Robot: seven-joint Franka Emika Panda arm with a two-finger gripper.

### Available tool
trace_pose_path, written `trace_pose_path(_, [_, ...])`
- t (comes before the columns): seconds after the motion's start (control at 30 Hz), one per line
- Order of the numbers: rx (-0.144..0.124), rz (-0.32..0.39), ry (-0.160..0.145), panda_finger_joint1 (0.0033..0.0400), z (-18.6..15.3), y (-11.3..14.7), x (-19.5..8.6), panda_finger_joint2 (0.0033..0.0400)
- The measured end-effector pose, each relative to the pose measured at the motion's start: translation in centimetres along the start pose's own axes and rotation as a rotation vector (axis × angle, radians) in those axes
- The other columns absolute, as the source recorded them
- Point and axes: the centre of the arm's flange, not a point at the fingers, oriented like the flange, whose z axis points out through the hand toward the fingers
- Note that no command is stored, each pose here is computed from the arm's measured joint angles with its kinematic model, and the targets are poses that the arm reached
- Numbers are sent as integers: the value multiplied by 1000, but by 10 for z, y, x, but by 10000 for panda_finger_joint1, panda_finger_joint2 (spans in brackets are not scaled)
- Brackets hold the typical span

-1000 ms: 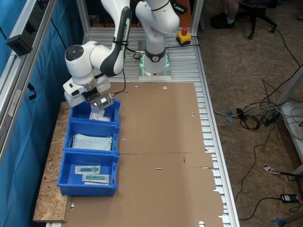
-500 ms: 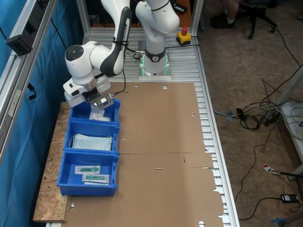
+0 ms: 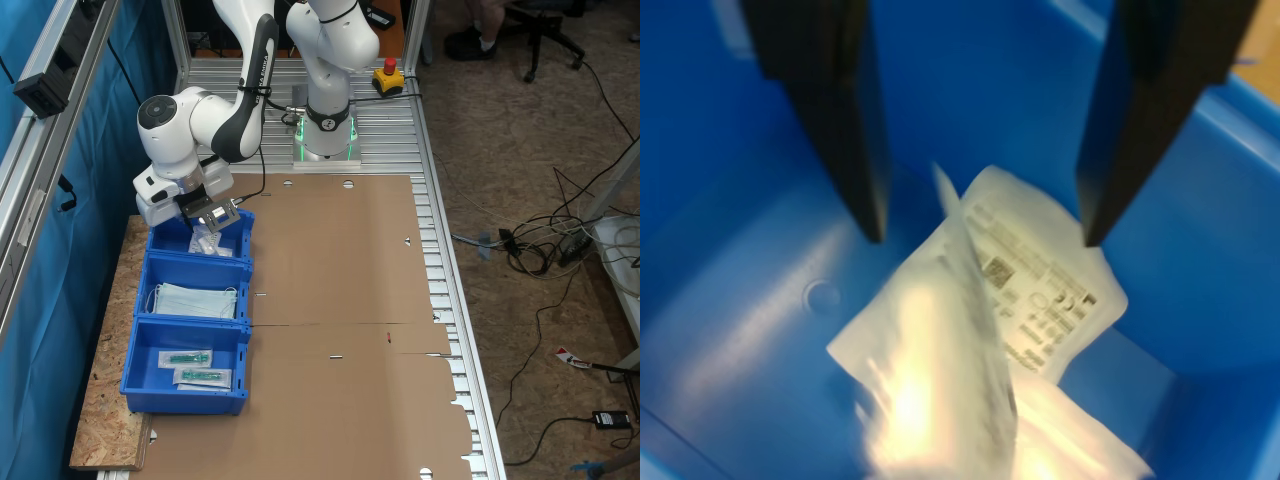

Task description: Pick and place sorting task of medical equipment.

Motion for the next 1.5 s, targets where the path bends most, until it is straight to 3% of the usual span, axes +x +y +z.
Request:
trace_pose_path(0.07, [0,0,0,138,0,0,0,138])
trace_pose_path(0.1, [0,0,0,235,0,0,0,235])
trace_pose_path(0.3, [0,-1,0,235,0,-1,0,235])
trace_pose_path(0.33, [0,-2,0,317,0,-1,0,317])
trace_pose_path(0.6, [-13,-28,23,317,-14,-13,7,317])
trace_pose_path(0.63, [-16,-34,30,396,-18,-16,8,396])
trace_pose_path(0.8, [-41,-76,74,396,-45,-36,17,396])
trace_pose_path(1.07, [-85,-187,162,399,-96,-94,33,399])
trace_pose_path(1.13, [-90,-202,172,399,-102,-102,34,399])
trace_pose_path(1.5, [-120,-387,251,400,-144,-201,38,400])
